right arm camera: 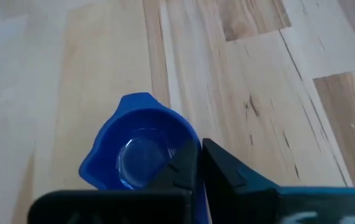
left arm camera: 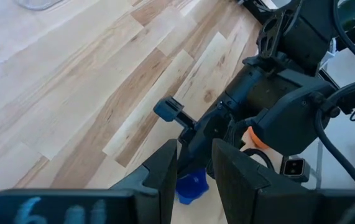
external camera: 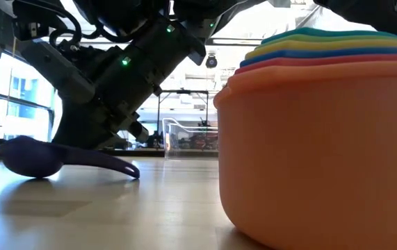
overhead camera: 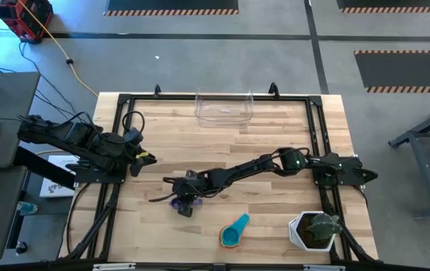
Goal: Nest measuring cups in basket
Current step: Stack the dark blue measuring cup on the light blue measuring cup
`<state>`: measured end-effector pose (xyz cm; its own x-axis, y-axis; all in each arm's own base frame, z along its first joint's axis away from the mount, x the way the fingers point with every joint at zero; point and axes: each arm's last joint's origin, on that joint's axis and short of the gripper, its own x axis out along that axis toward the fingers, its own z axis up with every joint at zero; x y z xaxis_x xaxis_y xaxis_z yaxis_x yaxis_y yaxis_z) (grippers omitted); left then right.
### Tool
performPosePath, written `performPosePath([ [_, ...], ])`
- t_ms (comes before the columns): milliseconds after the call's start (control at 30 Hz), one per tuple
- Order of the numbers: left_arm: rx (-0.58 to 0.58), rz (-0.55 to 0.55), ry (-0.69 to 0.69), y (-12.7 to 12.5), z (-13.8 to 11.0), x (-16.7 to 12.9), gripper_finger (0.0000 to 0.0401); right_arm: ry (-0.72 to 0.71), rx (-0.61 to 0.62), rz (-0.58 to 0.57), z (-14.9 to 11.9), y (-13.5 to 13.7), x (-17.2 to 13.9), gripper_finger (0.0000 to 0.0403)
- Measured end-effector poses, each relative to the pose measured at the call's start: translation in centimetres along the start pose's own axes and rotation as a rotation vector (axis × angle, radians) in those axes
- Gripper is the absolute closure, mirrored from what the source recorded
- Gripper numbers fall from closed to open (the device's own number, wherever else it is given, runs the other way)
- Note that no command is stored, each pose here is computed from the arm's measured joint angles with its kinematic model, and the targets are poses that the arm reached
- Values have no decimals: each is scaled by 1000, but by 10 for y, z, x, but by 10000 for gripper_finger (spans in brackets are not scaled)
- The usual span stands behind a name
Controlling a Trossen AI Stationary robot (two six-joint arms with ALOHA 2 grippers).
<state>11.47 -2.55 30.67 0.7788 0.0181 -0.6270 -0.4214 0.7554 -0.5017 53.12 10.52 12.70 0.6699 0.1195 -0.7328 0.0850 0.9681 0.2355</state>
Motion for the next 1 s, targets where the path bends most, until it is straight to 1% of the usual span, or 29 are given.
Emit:
performPosePath([
  [133, 3, 0, 0, 0, 0, 0, 310, -4, -3, -12, 3, 1, -2, 400],
  [233, 4, 0, 1, 0, 0, 0, 310, 3, -38, -24, 9, 3, -7, 401],
  [333, 12, 2, 2, 0, 0, 0, 310, 40, -87, -76, 14, 3, -14, 402],
  [433, 30, 2, 2, 0, 0, 0, 310, 97, -142, -135, 13, 1, -19, 402],
  [533, 30, 2, 2, 0, 0, 0, 310, 149, -157, -171, 10, -4, -21, 402],
  [800, 30, 1, 2, 0, 0, 0, 310, 164, -152, -173, 10, -8, -22, 403],
  [1000, 31, -4, 8, 0, 0, 0, 310, 174, -150, -147, 9, -7, -22, 403],
])
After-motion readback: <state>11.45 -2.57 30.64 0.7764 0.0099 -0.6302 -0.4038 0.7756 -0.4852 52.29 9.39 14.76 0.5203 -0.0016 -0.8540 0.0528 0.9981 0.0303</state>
